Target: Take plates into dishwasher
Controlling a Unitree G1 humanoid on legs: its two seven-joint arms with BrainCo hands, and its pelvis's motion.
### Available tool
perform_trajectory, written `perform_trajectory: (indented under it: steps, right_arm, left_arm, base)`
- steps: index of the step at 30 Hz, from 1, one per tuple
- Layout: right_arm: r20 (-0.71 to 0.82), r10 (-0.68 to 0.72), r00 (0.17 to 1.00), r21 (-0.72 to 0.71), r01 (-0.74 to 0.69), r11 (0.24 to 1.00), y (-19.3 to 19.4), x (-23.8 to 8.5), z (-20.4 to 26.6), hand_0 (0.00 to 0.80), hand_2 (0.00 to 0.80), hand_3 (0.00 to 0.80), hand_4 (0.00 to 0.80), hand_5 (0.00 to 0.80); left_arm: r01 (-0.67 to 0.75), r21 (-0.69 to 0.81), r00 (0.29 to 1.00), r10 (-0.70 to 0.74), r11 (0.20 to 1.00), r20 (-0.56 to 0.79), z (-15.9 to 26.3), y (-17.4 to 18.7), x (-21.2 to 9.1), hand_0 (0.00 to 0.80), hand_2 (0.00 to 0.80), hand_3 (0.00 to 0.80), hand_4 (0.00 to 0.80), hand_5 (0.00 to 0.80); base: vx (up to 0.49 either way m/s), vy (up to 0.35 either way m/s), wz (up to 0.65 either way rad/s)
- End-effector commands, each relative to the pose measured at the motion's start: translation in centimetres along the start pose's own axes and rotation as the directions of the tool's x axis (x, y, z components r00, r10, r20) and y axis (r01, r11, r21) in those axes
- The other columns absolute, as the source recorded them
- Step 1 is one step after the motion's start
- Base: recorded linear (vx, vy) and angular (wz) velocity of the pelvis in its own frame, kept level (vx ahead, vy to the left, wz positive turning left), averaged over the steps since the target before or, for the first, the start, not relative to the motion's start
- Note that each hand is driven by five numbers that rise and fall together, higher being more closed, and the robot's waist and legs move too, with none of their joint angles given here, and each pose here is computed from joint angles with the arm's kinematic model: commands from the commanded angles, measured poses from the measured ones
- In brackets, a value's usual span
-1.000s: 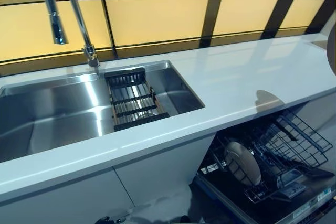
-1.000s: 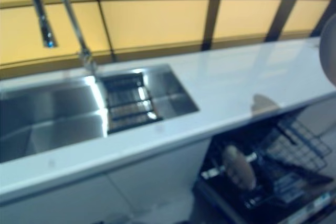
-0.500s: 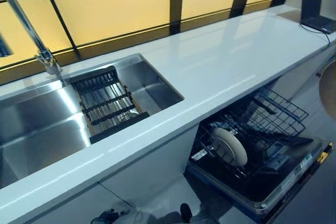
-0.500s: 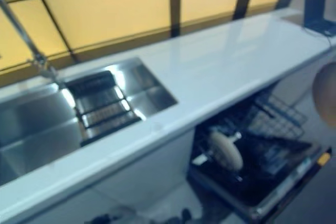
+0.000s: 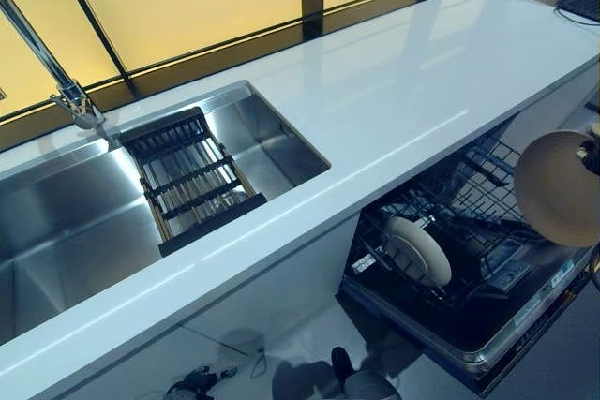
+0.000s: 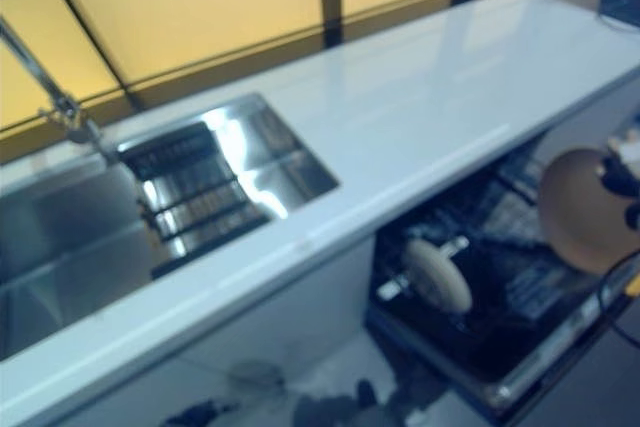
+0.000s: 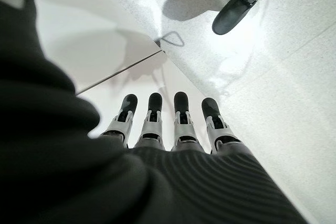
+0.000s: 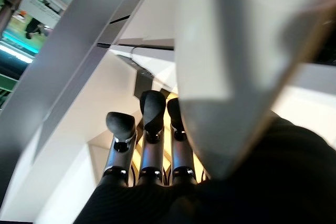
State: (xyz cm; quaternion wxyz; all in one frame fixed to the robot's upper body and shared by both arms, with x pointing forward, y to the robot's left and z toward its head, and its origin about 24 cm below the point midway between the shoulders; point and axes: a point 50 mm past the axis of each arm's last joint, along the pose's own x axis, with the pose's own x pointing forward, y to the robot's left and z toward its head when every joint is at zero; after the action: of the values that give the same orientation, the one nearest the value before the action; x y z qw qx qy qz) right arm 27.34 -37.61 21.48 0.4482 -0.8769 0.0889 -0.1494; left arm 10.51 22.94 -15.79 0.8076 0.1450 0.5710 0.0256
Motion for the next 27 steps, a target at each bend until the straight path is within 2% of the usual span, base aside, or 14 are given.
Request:
perform_trajectory:
  steps: [1,11,27]
  right_arm:
    - [-0.048,-0.118,0.992,-0.024,0.117,0.993,-1.0,0.8,0.9,0.800,0.800,0.800,0.800,0.800]
    - [0.011,-0.224,0.974,-0.218,0.221,0.951,-1.4,0.8,3.5,0.800,0.800,0.800,0.800,0.800]
    - [-0.046,-0.046,0.998,-0.120,0.040,0.992,1.8,1.6,6.1,0.800,0.800,0.800,0.800,0.800]
  left_arm:
    - [-0.068,0.054,0.998,0.068,0.996,0.011,0.5,2.3,0.0,0.000,0.000,0.000,0.000,0.000]
    - [-0.039,0.069,0.999,0.037,0.997,0.040,1.4,1.4,0.1,0.000,0.000,0.000,0.000,0.000]
    - [-0.029,0.079,0.996,0.022,0.996,0.088,3.0,0.9,0.1,0.000,0.000,0.000,0.000,0.000]
  base:
    - [-0.010,-0.011,0.05]
    - [-0.014,0.003,0.07]
    - [-0.002,0.001,0.02]
